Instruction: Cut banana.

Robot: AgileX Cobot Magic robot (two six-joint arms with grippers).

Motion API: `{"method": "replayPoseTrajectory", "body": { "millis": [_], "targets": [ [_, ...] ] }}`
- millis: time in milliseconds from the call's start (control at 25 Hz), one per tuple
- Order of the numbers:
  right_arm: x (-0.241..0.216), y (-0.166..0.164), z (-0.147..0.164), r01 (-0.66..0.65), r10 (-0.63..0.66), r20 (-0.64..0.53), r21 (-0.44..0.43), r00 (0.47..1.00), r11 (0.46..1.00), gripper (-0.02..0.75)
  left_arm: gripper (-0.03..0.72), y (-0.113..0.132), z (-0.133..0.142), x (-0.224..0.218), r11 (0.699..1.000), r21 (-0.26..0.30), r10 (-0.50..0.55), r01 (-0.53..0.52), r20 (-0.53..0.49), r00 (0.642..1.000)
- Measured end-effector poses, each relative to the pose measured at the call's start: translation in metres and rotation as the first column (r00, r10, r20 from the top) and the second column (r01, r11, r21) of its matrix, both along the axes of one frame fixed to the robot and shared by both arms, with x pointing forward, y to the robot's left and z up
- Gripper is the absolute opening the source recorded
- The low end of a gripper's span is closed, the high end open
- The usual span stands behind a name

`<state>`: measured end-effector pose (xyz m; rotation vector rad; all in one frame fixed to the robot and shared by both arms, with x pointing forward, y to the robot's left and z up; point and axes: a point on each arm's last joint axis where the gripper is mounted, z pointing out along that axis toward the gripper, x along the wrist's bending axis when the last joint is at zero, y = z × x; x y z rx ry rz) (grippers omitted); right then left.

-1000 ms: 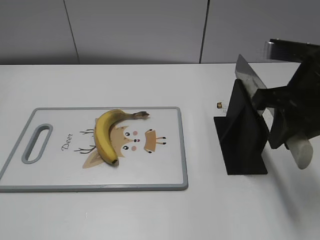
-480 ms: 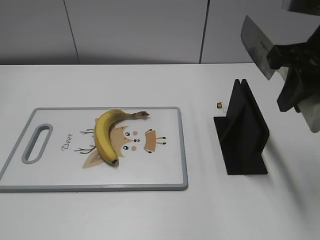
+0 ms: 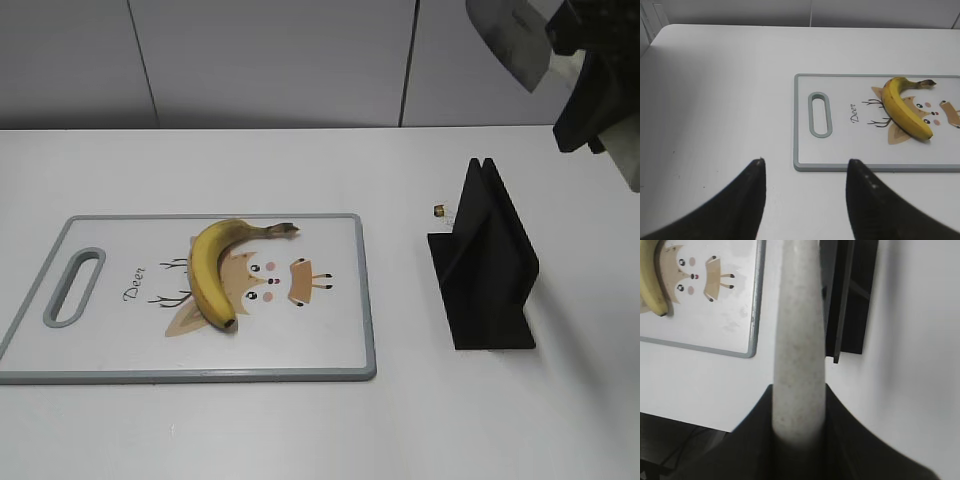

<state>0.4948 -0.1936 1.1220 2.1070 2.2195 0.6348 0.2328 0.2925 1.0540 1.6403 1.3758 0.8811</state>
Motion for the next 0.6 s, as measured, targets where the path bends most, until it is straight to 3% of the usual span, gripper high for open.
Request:
{"method": "replayPoseTrajectory", "body": {
  "millis": [400,600],
  "targets": [
    [0.003,0.005,0.033,-0.156,0.153,0.139,0.011,0.978,0.988,0.16,0.482,-0.001,0.004,0.005,1.0,0.0,-0.004,0.004,-0.034,0.999],
    [0.003,0.006,0.033,-0.302,0.305,0.177,-0.048,0.936,0.952,0.16,0.482,0.001,0.032,0.018,0.999,0.047,0.002,0.0,-0.047,0.999]
  ]
}}
